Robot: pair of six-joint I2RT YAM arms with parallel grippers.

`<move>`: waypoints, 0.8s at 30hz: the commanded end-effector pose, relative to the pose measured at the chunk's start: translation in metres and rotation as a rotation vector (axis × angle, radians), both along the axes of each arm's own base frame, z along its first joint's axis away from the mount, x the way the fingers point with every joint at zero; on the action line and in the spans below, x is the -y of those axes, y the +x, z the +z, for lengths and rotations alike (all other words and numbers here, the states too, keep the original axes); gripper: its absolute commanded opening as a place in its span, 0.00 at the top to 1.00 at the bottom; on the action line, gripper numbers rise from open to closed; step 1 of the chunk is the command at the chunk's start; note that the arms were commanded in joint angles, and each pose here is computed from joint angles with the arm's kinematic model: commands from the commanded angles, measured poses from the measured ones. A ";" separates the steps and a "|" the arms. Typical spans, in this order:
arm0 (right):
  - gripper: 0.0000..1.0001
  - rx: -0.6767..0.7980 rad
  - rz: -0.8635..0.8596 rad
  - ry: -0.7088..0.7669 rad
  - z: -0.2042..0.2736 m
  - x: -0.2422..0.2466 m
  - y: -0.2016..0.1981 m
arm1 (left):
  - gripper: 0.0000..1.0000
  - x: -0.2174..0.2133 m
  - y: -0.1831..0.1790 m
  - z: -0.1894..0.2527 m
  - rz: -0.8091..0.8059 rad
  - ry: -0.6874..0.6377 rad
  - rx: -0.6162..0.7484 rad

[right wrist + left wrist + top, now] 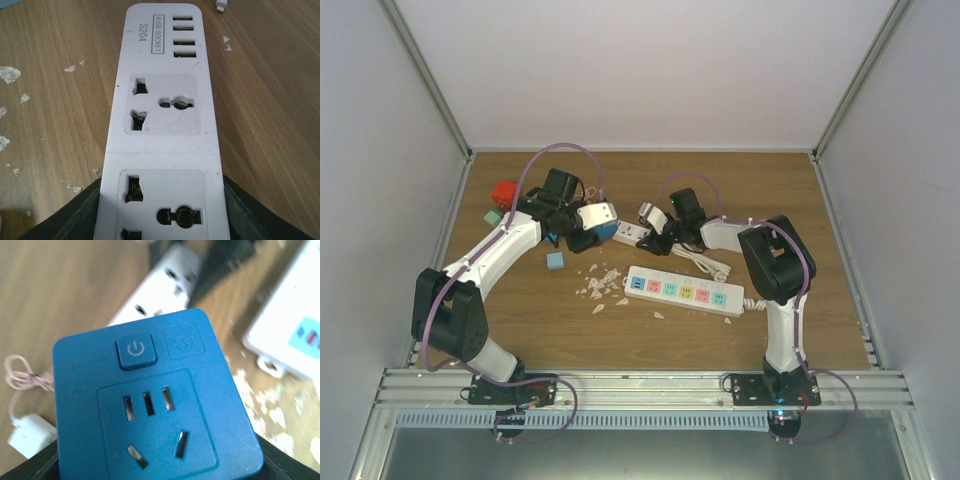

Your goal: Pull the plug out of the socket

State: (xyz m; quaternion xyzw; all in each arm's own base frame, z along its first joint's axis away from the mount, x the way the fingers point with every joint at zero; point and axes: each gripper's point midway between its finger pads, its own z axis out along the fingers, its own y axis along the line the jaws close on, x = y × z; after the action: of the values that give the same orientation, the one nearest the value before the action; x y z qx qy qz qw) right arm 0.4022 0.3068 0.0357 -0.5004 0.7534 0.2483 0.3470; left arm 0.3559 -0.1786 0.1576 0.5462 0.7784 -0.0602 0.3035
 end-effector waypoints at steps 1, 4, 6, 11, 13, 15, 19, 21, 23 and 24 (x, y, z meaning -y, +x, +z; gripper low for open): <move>0.82 -0.175 0.053 -0.069 -0.025 0.005 -0.024 | 0.78 -0.025 -0.045 -0.010 -0.153 0.141 -0.106; 0.81 -0.197 0.066 -0.072 -0.020 0.003 -0.026 | 0.78 -0.047 -0.061 -0.018 -0.184 0.239 -0.153; 0.81 -0.201 0.073 -0.096 -0.019 0.004 -0.026 | 0.78 -0.065 -0.072 -0.026 -0.201 0.303 -0.188; 0.81 -0.202 0.077 -0.157 -0.022 0.013 -0.028 | 0.78 -0.101 -0.102 -0.043 -0.234 0.464 -0.304; 0.81 -0.197 0.085 -0.186 -0.026 0.017 -0.031 | 0.78 -0.113 -0.111 -0.048 -0.239 0.520 -0.330; 0.81 -0.191 0.089 -0.222 -0.032 0.024 -0.035 | 0.77 -0.123 -0.116 -0.053 -0.237 0.568 -0.345; 0.81 -0.199 0.101 -0.268 -0.041 0.039 -0.045 | 0.76 -0.139 -0.124 -0.065 -0.224 0.633 -0.394; 0.81 -0.195 0.098 -0.282 -0.042 0.047 -0.050 | 0.76 -0.146 -0.128 -0.071 -0.220 0.661 -0.419; 0.81 -0.195 0.094 -0.287 -0.043 0.056 -0.053 | 0.75 -0.153 -0.130 -0.077 -0.215 0.698 -0.435; 0.81 -0.193 0.090 -0.287 -0.042 0.060 -0.054 | 0.74 -0.156 -0.131 -0.080 -0.213 0.718 -0.443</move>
State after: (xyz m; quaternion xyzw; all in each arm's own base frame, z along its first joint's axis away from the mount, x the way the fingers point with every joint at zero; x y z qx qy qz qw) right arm 0.3814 0.2917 0.0292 -0.5570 0.7483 0.2316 0.2758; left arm 0.2320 -0.0435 0.0838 0.6659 0.7439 0.0356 -0.0438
